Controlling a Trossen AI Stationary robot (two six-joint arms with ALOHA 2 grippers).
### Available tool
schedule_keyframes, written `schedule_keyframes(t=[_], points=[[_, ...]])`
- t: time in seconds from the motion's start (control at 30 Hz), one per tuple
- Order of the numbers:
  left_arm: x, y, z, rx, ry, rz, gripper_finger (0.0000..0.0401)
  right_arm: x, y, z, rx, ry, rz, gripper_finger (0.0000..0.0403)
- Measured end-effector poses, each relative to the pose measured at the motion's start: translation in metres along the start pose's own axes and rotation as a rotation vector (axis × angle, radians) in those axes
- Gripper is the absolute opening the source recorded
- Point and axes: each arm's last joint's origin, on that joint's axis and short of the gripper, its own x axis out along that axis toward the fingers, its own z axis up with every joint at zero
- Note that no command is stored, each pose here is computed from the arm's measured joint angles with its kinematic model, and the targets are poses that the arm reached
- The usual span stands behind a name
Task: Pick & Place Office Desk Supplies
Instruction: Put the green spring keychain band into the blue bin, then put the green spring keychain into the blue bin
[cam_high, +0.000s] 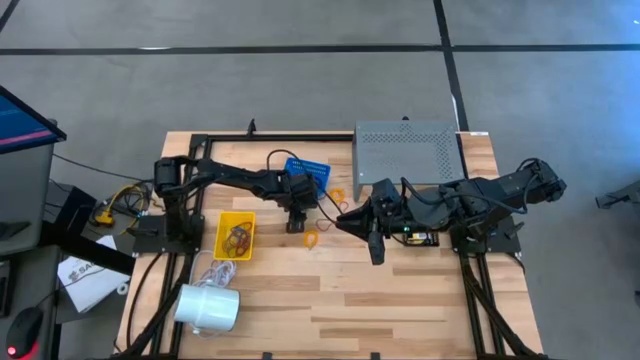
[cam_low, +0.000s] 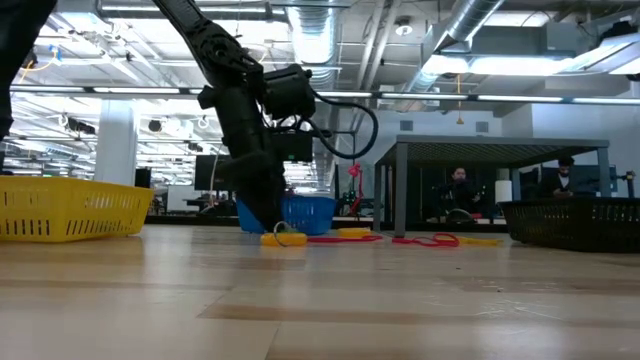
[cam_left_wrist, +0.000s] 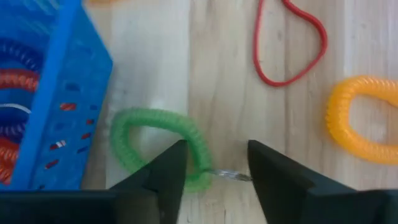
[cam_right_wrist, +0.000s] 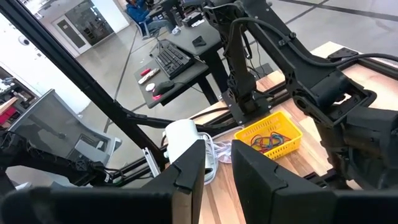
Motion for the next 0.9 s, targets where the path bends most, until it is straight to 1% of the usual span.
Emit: schedule_keyframes(t=[0.1, 0.23, 0.27, 0.4, 0.53, 0.67, 0.77, 0.9], points=[[-0.001, 0.000, -0.001, -0.046, 0.003, 0.001, 0.0113, 0.000, 0.000, 0.000, 0.000, 0.000, 0.000, 0.0077], [-0.006, -0.003, -0.002, -0.077, 0.015, -0.005, 0.0029, 0.000, 0.000, 0.000, 0.000, 0.000, 0.000, 0.0077], [-0.008, -0.004, -0.003, -0.091, 0.021, -0.009, 0.0018, 0.000, 0.000, 0.000, 0.000, 0.001, 0.000, 0.0077], [-0.022, -0.010, 0.002, -0.103, -0.021, -0.016, 0.0013, 0.000, 0.000, 0.000, -0.001, 0.001, 0.000, 0.0077], [-0.041, -0.021, 0.007, -0.071, -0.076, -0.022, 0.0005, 0.000, 0.000, 0.000, -0.005, 0.003, -0.001, 0.0077], [-0.069, -0.031, 0.015, -0.059, -0.178, -0.024, 0.0003, 0.000, 0.000, 0.000, -0.009, 0.003, -0.002, 0.0077], [-0.090, -0.032, 0.017, -0.113, -0.253, -0.005, 0.0003, 0.000, 0.000, 0.000, -0.009, 0.002, -0.003, 0.0077], [-0.113, -0.016, 0.017, -0.245, -0.341, 0.055, 0.0003, 0.000, -0.001, 0.000, -0.009, -0.001, -0.003, 0.0077]])
